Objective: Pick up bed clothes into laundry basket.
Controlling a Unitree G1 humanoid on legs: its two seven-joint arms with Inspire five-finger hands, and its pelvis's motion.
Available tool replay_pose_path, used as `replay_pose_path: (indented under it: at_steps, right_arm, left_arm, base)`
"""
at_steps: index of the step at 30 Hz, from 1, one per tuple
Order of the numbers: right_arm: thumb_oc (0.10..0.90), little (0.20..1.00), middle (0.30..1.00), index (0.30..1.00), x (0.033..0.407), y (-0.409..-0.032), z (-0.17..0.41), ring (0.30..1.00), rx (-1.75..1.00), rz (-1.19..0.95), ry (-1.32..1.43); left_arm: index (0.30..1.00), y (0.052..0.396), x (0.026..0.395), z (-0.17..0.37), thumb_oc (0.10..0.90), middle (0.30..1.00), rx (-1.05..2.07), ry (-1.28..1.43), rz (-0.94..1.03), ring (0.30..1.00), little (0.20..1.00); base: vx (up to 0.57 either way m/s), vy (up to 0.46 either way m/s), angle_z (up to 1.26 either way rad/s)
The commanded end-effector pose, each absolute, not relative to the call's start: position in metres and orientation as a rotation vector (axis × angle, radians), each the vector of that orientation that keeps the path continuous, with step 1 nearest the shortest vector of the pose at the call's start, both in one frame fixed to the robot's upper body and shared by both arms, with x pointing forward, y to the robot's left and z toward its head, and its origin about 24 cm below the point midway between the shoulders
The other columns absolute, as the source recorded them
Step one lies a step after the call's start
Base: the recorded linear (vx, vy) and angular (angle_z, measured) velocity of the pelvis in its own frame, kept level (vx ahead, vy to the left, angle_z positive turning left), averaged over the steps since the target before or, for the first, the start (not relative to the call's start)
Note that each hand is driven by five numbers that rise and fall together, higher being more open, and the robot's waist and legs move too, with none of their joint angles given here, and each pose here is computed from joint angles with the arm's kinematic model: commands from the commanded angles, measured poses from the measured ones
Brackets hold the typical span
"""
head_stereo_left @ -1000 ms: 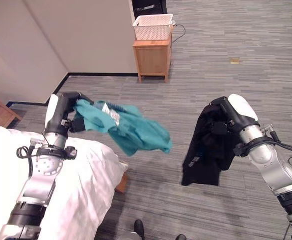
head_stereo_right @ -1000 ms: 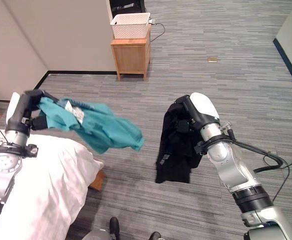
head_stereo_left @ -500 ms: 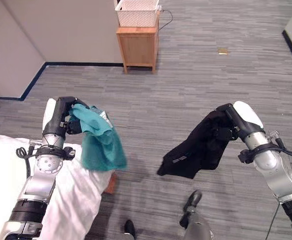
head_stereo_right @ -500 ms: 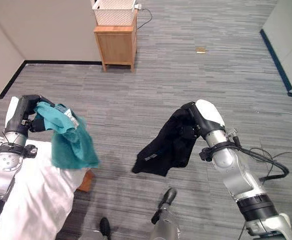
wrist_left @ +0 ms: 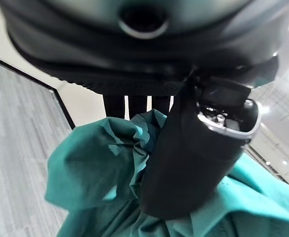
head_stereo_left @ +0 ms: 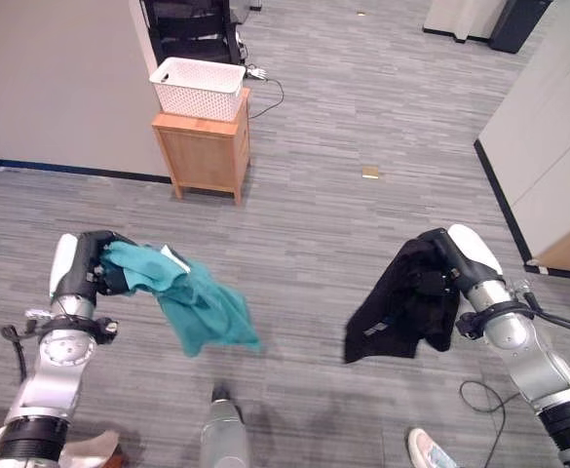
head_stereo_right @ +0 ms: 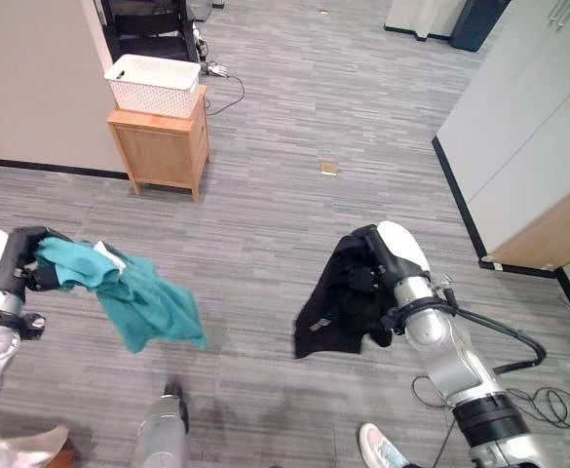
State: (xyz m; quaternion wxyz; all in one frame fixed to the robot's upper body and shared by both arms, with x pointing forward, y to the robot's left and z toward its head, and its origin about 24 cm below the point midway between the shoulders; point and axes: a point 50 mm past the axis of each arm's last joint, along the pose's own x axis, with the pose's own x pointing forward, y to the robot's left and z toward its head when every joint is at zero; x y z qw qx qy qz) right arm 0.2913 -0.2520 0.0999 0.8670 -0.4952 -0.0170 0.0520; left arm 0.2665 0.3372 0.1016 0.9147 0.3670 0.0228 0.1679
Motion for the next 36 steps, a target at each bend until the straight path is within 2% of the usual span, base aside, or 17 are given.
replay_pose_path:
  at_steps: [1, 8, 14, 23, 24, 26, 36]
  right_arm:
    - [0.400, 0.300, 0.300, 0.300, 0.319, -0.237, 0.207, 0.300, -1.013, -0.046, -0.485]
    - [0.400, 0.300, 0.300, 0.300, 0.325, -0.227, 0.232, 0.300, -0.998, -0.051, -0.561]
    - [0.400, 0.300, 0.300, 0.300, 0.319, -0.245, 0.230, 0.300, -1.015, -0.083, -0.508]
    - [0.400, 0.300, 0.300, 0.300, 0.310, -0.247, 0.209, 0.300, -1.014, -0.027, -0.454]
    - [0.400, 0.300, 0.300, 0.300, 0.302, -0.306, 0.189, 0.300, -1.088, -0.199, -0.249]
    - [0.400, 0.300, 0.300, 0.300, 0.314, -0.308, 0.234, 0.300, -1.108, -0.280, -0.359]
    - [0.400, 0.300, 0.300, 0.300, 0.324, -0.284, 0.260, 0.300, -1.162, -0.196, -0.458]
  left_arm:
    - [0.300, 0.326, 0.281, 0.232, 0.400, 0.300, 0.877, -0.455, 0.435, 0.300, 0.300]
    - [0.300, 0.326, 0.281, 0.276, 0.400, 0.300, 0.912, -0.573, 0.481, 0.300, 0.300]
    - [0.300, 0.322, 0.285, 0.271, 0.400, 0.300, 0.918, -0.569, 0.463, 0.300, 0.300]
    - [0.300, 0.328, 0.278, 0.257, 0.400, 0.300, 0.884, -0.538, 0.461, 0.300, 0.300]
    - [0.300, 0.311, 0.313, 0.157, 0.400, 0.300, 0.474, -0.284, 0.322, 0.300, 0.300]
    - [0.300, 0.297, 0.324, 0.216, 0.400, 0.300, 0.557, -0.479, 0.288, 0.300, 0.300]
    - [0.300, 0.287, 0.308, 0.234, 0.400, 0.300, 0.532, -0.591, 0.266, 0.300, 0.300]
  base:
    - [0.27, 0.093, -0.54]
    - [0.38, 0.178, 0.33]
    - [0.27, -0.021, 0.73]
    - [0.11, 0.042, 0.45]
    - [-0.11, 0.071, 0.16]
    - [-0.30, 0.256, 0.64]
    - [-0.03, 0.089, -0.33]
